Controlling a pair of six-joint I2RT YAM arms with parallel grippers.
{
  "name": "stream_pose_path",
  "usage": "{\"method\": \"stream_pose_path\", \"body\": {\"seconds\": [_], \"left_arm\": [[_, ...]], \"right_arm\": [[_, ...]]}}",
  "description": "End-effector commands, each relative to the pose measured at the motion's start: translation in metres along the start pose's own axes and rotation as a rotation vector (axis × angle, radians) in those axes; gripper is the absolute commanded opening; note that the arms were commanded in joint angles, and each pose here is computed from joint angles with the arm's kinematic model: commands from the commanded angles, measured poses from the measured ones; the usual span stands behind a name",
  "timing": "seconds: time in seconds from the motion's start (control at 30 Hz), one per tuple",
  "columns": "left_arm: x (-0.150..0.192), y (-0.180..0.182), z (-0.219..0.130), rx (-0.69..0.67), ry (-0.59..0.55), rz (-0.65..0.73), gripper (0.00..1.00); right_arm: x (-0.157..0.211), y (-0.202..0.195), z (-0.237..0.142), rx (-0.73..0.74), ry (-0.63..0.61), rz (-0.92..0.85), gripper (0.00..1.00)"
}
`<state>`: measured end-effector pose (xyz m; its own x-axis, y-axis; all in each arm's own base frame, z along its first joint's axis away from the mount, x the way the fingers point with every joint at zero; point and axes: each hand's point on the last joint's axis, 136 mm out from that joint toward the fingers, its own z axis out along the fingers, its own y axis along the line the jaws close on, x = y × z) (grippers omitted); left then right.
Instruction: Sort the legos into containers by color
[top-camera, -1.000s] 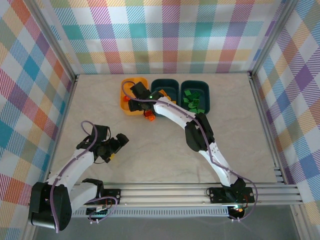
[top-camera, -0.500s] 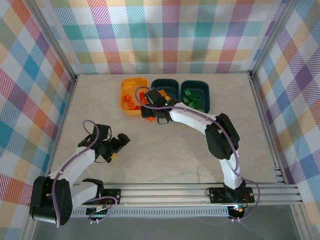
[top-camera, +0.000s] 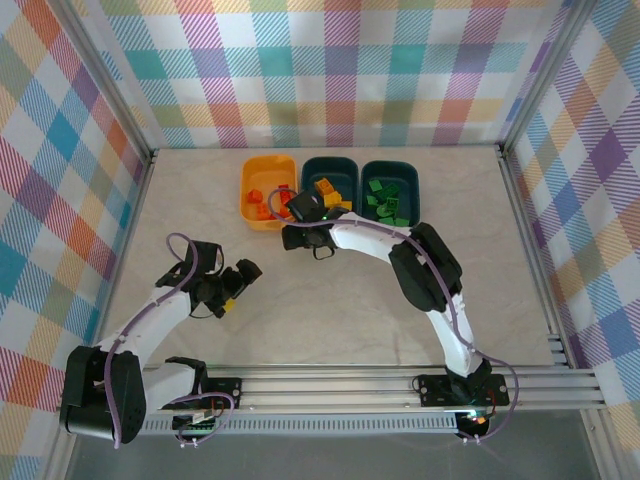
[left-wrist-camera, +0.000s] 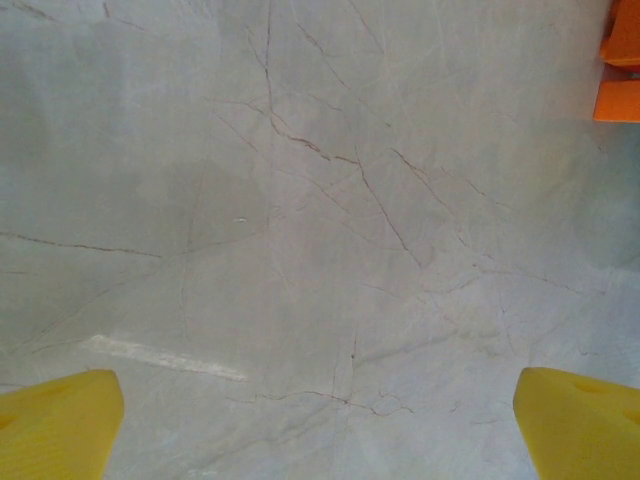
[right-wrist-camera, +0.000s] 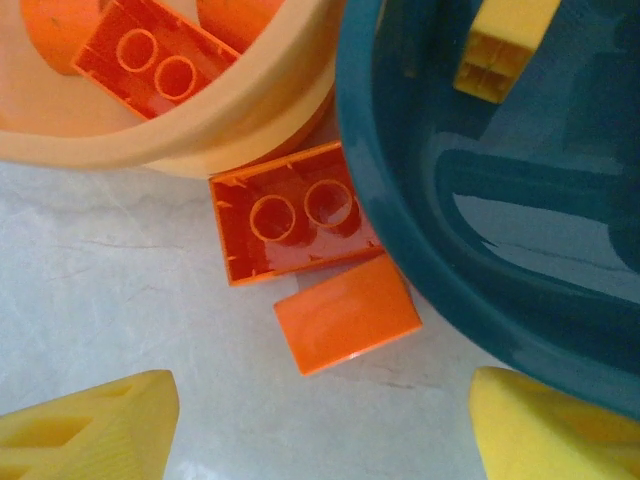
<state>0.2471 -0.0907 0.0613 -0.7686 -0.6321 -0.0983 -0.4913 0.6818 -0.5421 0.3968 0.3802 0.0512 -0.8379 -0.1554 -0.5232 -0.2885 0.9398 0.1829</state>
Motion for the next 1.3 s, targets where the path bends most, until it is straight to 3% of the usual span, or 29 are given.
{"method": "stream_pose_path", "body": {"seconds": [0.0, 0.3, 0.7, 1.07, 1.27], "left_arm": [[-0.002, -0.002, -0.006, 0.01, -0.01, 0.004, 1.0], [-0.002, -0.003, -0.005, 0.007, -0.002, 0.005, 1.0], [-0.002, -0.001, -0.002, -0.001, 0.002, 0.006, 1.0], [-0.01, -0.003, -0.005, -0.024, -0.027, 0.024, 1.0], [-0.02, 0.014, -0.012, -0.063, -0.117, -0.075, 1.0]], "right_arm": [[-0.01, 0.001, 0.005, -0.01, -0.018, 0.009, 0.74], [-0.017, 0.004, 0.02, -0.008, -0.037, -0.018, 0.67], [-0.01, 0.008, 0.006, -0.044, -0.044, -0.011, 0.4], [-0.022, 0.036, -0.055, -0.139, -0.136, -0.016, 0.37], [-0.058, 0.048, -0.043, -0.139, -0.169, -0.014, 0.37]]}}
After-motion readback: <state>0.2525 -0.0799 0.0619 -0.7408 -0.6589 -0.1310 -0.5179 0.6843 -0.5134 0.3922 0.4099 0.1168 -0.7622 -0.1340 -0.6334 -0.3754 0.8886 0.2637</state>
